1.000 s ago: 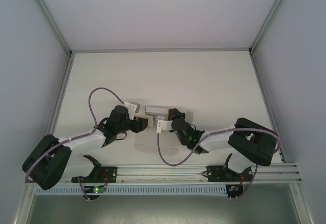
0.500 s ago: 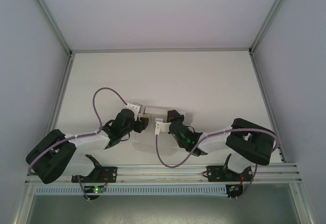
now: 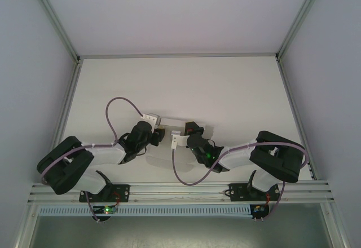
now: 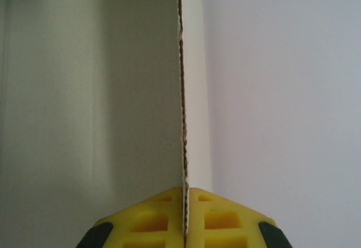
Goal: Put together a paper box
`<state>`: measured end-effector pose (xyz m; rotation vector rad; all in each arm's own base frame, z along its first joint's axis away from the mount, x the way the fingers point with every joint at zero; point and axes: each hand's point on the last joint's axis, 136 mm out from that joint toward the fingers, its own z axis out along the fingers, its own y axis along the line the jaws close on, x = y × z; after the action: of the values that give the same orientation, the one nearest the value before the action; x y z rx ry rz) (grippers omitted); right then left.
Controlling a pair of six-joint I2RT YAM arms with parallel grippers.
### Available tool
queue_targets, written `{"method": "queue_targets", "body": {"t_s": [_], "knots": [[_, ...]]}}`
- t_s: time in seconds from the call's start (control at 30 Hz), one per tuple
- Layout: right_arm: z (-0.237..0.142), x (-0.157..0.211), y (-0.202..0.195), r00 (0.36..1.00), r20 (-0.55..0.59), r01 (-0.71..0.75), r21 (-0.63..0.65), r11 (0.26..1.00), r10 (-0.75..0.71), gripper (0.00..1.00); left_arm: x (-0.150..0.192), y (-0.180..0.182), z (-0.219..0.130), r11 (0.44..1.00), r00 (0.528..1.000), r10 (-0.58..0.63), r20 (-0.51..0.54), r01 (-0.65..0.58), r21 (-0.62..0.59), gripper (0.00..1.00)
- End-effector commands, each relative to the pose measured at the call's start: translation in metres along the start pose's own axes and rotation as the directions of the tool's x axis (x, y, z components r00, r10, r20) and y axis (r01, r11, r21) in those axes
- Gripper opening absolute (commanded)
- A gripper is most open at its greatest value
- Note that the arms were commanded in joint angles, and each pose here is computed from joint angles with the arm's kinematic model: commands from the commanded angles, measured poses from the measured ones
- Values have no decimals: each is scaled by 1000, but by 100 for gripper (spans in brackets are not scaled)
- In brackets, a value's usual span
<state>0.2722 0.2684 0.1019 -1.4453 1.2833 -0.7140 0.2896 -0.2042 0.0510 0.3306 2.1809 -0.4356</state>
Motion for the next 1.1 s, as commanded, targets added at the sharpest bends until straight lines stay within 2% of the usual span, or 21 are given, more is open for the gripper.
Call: {"method": "queue_targets", "body": {"t_s": [0.0,0.13,0.27,0.37,0.5,0.67,0.83,0.93,1.0,1.07], "knots": [[-4,-1,37,997,33,72,-126,989,-68,0,-17,21,6,993,997,0,78,10,-119,40],[-3,0,37,998,25,69,-128,989,-66,0,-21,24,7,989,994,8,105,7,-148,22],[-3,2,38,998,17,64,-132,989,-63,0,-20,43,3,963,995,-1,103,28,-270,11],[-4,4,39,998,7,67,-141,988,-67,0,-13,66,-2,914,994,-31,107,71,-399,10],[-4,8,41,997,-18,66,-162,985,-70,0,1,82,-8,875,990,-77,116,122,-469,9],[-6,13,44,997,-42,61,-183,981,-70,0,6,115,-35,730,963,-167,211,264,-630,3],[-7,17,44,996,-60,57,-189,980,-69,0,11,134,-55,610,961,-161,224,275,-743,1],[-6,18,44,995,-66,56,-191,980,-70,0,13,138,-58,586,964,-154,216,265,-766,1],[-6,20,44,995,-74,58,-190,980,-73,0,14,134,-51,618,969,-144,200,246,-747,4],[-6,21,41,994,-83,53,-183,982,-69,0,14,131,-46,640,974,-146,172,225,-735,14]]}}
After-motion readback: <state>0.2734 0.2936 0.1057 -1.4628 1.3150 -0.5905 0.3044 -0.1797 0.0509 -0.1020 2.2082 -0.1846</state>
